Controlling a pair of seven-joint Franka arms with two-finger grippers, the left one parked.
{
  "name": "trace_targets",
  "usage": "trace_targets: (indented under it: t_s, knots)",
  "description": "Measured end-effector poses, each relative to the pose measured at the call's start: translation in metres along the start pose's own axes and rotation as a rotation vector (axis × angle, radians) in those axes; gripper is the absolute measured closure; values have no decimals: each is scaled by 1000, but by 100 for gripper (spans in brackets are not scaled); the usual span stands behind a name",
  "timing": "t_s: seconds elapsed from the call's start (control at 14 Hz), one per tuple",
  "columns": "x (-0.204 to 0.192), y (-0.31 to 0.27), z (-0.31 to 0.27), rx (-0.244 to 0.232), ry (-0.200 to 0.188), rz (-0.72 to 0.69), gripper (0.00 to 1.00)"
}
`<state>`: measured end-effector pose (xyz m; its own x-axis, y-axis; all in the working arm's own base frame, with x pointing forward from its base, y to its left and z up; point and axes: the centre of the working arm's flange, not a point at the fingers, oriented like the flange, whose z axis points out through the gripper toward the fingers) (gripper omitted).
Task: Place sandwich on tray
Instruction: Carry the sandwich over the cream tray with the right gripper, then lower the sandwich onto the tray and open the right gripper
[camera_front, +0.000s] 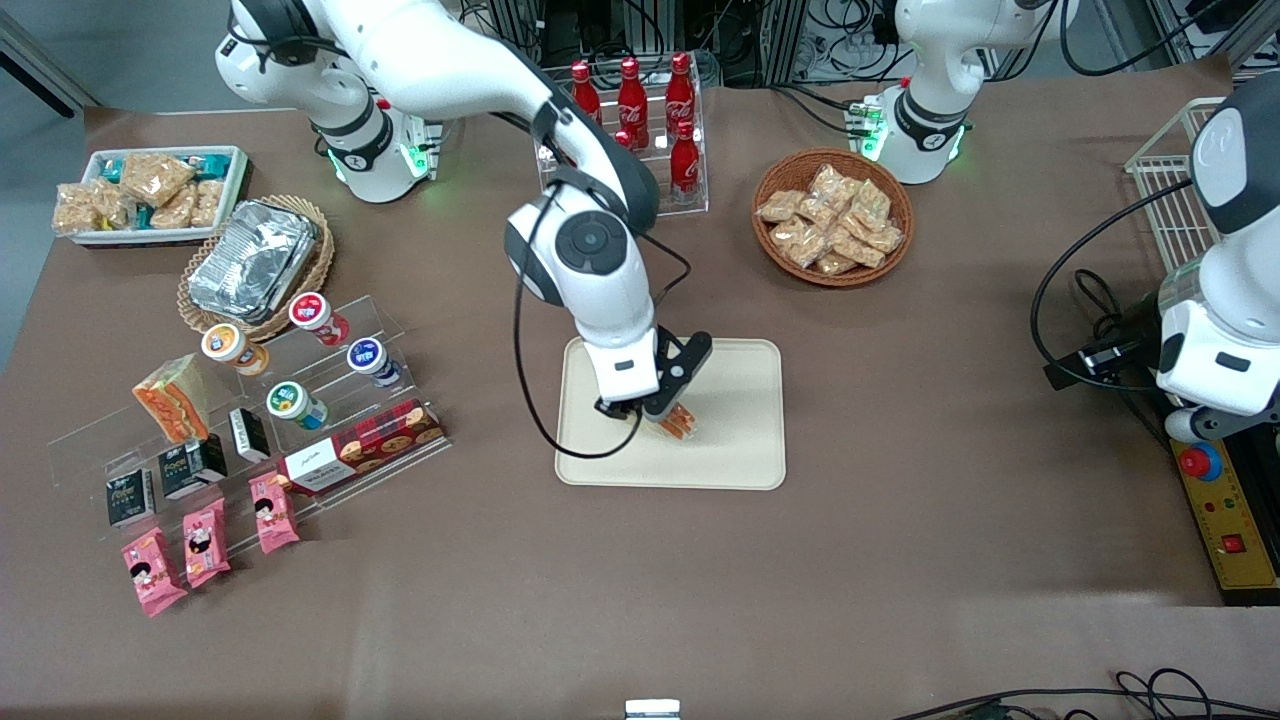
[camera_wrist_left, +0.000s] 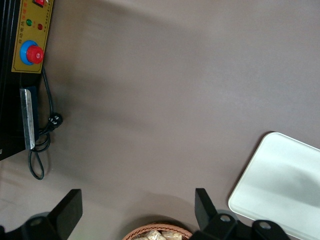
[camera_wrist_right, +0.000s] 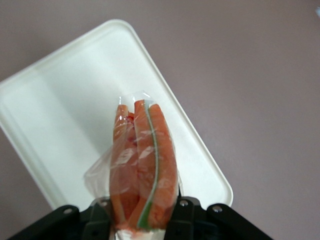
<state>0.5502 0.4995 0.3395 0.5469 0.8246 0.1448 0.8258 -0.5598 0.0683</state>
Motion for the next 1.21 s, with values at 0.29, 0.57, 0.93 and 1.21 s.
trace_targets:
  t_s: [0.29, 0.57, 0.93, 1.21]
  knots:
    - [-1, -13, 42, -33, -30, -113, 62]
    - [0, -26, 68, -71, -41, -173, 61]
    - [-6, -25, 91, -70, -72, -259, 60]
    - [-5, -25, 92, -72, -67, -263, 44]
